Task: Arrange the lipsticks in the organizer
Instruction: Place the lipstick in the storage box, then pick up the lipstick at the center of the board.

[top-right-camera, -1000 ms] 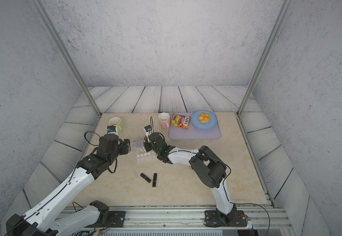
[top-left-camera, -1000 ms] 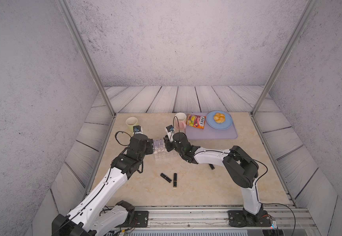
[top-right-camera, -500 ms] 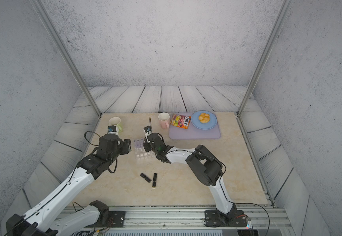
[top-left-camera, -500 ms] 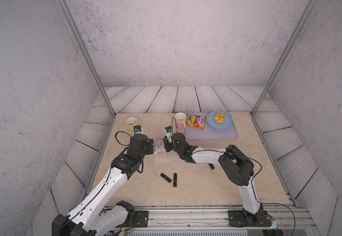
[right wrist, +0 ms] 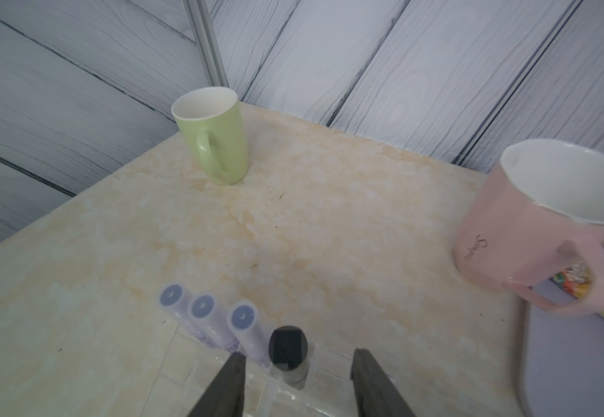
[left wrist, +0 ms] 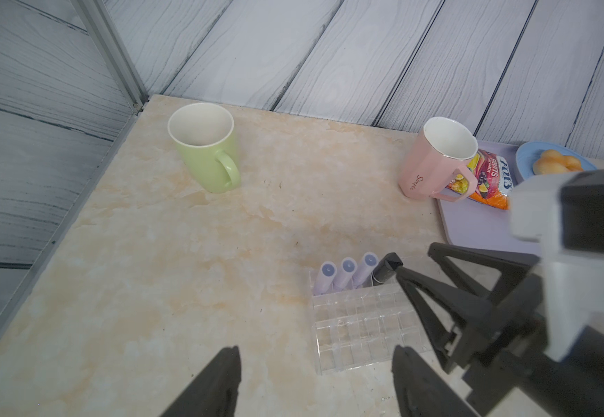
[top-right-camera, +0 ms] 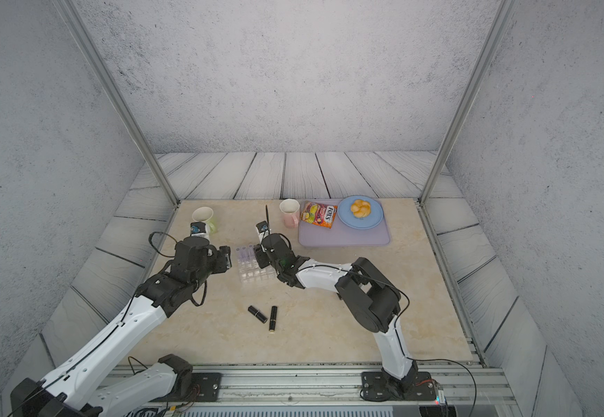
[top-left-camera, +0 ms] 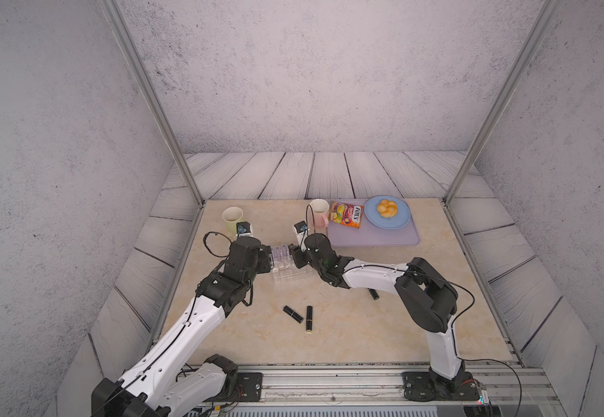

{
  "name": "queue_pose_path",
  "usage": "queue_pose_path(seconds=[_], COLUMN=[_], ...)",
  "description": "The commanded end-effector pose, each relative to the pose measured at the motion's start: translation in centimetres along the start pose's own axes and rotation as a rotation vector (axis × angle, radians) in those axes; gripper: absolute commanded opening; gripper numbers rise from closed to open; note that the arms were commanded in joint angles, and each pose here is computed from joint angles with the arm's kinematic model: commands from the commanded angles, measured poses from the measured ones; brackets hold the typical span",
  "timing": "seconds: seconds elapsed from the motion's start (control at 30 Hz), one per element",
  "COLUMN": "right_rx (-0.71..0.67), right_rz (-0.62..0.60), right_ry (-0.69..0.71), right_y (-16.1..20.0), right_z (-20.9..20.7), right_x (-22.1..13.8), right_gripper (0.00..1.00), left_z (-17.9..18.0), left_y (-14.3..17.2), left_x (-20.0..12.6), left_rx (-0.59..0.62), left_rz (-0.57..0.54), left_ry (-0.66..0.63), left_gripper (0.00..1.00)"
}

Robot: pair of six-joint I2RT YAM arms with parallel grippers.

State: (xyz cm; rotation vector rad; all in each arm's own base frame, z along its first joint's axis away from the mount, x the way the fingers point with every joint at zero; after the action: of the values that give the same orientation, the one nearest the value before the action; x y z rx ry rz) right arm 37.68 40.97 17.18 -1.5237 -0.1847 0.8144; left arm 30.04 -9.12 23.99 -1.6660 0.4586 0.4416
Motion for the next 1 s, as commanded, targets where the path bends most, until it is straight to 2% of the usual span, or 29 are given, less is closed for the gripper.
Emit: queue_pose_path(seconds=[0.0,0.07,0.17,0.3,0.43,0.63,0.77,0.97], right_rx=[0.098,0.194,0.321,0.363,0.361,0.377,0.393,0.398], right_rz=[-0.061,0.025,0.245,0.513,0.669,0.894,0.926,0.961], right_ry=[0.063,0.123,0.237,0.417,0.487,0.421,0.358,0.335], right_y=[-4.0,-2.2,2.4,8.2,11.1,15.4,16.4,17.4], right_z=[-2.6,-5.7,-10.5,-15.7,-17.8,-16.5,-15.6,-15.4], right_x=[-5.1,-7.3,-10.8,-16.0,-19.7,-20.2,-19.2,-17.8], right_gripper=[0.51,0.51,0.49,0.46,0.48,0.51,0.5,0.43], left_z=[0.4,0.0,-1.4,-3.7,-7.2,-10.0,-10.0,-10.0], left_y=[-1.9,-2.1,-1.6,0.2,1.8,3.6,4.0,4.0], left_x=[-1.1,-1.3,-0.9,0.0,1.0,1.9,2.1,2.1], left_rx=[0.014,0.021,0.047,0.049,0.048,0.049,0.042,0.04], left_rz=[-0.04,-0.039,-0.013,0.051,0.136,0.236,0.253,0.257], left_ry=[-0.022,-0.002,0.085,0.188,0.315,0.39,0.392,0.39], left_gripper=[0.73,0.73,0.74,0.72,0.71,0.7,0.69,0.69])
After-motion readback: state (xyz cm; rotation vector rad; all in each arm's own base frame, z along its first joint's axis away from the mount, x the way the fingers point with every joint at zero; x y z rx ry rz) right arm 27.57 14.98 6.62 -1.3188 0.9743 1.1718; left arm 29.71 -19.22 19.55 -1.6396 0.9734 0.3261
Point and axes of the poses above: each gripper's point midway between its finger pads, its own x axis out along the fingers, its own z axis along the line the jaws close on, y = z × x, the point moved 2 cm from there along -x, back along the fingers
